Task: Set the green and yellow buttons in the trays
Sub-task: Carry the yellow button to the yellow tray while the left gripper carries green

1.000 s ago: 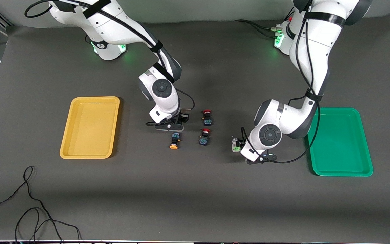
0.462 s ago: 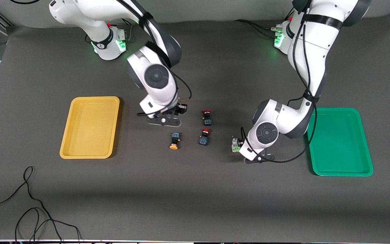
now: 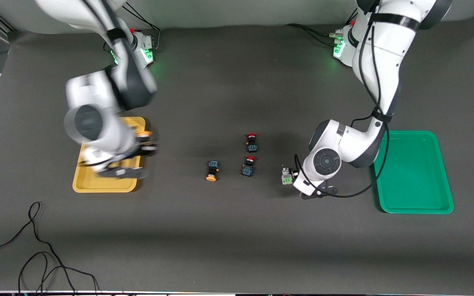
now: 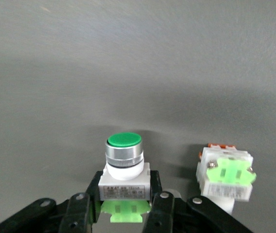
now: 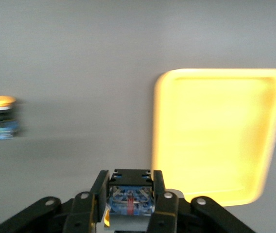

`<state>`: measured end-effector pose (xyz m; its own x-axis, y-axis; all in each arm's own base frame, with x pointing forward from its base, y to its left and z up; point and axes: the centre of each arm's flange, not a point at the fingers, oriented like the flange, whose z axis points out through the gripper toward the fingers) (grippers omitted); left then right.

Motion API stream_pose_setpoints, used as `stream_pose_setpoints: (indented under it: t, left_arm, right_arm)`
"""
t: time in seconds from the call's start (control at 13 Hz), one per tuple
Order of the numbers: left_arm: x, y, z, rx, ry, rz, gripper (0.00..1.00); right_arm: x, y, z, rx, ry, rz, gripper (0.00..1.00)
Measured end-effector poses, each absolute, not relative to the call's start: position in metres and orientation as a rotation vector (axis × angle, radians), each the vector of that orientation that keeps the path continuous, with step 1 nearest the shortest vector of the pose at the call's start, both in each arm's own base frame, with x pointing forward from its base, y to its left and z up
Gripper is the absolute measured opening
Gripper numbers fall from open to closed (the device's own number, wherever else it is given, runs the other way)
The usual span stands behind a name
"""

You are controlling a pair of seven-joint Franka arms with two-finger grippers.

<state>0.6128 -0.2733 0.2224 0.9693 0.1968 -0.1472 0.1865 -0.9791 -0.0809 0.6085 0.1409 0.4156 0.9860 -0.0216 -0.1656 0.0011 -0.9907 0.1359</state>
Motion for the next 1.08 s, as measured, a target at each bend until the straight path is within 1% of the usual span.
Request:
stream_pose_setpoints:
  t: [0.15, 0.31, 0.38, 0.54, 0.69, 0.85, 1.08]
  left_arm:
    - [0.622, -0.244, 0.283, -3.019, -0.357, 0.261, 0.41]
    - [0.626, -0.199, 0.343, -2.979, -0.362, 0.285, 0.41]
    - [0.627, -0.17, 0.366, -2.969, -0.331, 0.299, 0.41]
    - [0.632, -0.107, 0.393, -2.971, -0.301, 0.313, 0.41]
    - [0.637, -0.046, 0.402, -2.989, -0.215, 0.316, 0.41]
    - [0.636, 0.011, 0.399, -3.005, -0.131, 0.342, 0.41]
    - [0.626, 0.066, 0.366, -3.021, -0.043, 0.285, 0.41]
  right_arm:
    - [0.613, 0.037, 0.418, 2.985, 0.026, -0.288, 0.41]
    - [0.606, -0.037, 0.411, 2.989, 0.047, -0.283, 0.41]
    - [0.6, -0.061, 0.397, 3.005, 0.047, -0.267, 0.41]
    - [0.584, -0.086, 0.347, 3.063, 0.037, -0.22, 0.41]
    - [0.57, -0.089, 0.291, 3.095, 0.047, -0.197, 0.41]
    - [0.568, -0.084, 0.25, 3.098, 0.036, -0.223, 0.41]
    - [0.57, -0.078, 0.223, 3.075, 0.021, -0.241, 0.41]
